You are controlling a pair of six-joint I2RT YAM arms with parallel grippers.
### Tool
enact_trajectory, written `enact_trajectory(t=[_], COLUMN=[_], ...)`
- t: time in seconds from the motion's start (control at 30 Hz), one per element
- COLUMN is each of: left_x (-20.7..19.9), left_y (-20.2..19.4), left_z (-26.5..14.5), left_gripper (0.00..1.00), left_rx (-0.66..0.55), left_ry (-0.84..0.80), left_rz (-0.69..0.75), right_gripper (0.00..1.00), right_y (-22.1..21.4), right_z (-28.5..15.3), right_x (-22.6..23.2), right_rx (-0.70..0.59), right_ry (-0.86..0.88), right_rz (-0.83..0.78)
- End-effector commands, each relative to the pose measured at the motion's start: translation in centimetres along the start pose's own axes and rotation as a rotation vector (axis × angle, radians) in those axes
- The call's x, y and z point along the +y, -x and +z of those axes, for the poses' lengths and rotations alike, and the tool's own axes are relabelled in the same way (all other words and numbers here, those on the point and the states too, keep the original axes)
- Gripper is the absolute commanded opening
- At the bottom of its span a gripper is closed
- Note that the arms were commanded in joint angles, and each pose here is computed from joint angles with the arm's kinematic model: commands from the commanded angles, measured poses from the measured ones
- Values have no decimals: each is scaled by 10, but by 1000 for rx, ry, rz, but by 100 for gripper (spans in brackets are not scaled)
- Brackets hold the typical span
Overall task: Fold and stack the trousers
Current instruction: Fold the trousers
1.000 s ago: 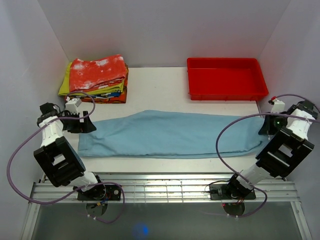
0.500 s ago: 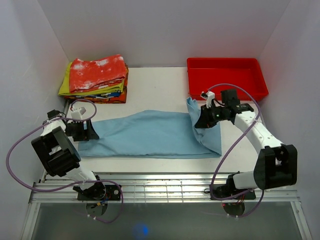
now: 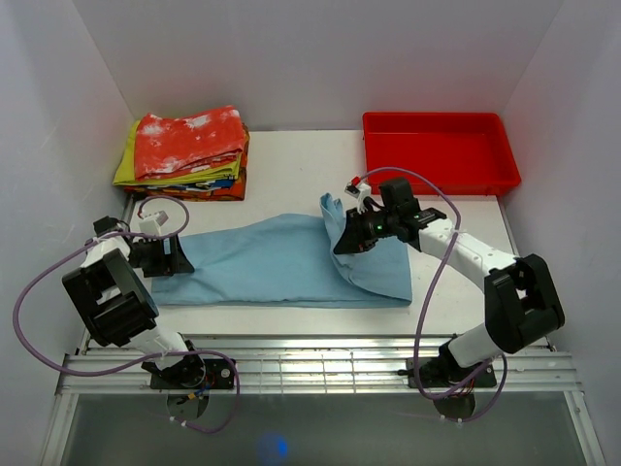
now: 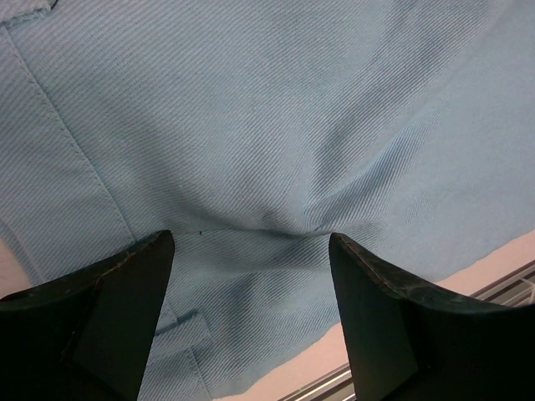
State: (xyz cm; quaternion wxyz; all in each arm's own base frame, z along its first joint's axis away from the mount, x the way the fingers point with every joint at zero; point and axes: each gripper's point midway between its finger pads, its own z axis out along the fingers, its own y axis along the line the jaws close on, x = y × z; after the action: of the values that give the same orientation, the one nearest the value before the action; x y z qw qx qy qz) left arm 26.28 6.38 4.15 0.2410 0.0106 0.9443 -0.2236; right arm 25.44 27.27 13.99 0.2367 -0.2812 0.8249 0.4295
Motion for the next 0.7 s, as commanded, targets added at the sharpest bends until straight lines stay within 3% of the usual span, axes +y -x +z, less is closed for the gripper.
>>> enact_trajectory(t=[0.0,0.3,0.67], left_x=[0,3,6], left_y=[-3,-3,-1], left_z=[-5,-6,-7], left_gripper=[86,88,88], left_rx=[4,13,15], left_ry=[32,50,61], left_rz=[5,-1,10], right_gripper=[8,8,8], right_y=[26,-2,-34], right_z=[22,72,78], right_x=[23,6,4], right_rx=[-66,-9,53], right_ry=[72,21,8], right_rz=[-46,20,18])
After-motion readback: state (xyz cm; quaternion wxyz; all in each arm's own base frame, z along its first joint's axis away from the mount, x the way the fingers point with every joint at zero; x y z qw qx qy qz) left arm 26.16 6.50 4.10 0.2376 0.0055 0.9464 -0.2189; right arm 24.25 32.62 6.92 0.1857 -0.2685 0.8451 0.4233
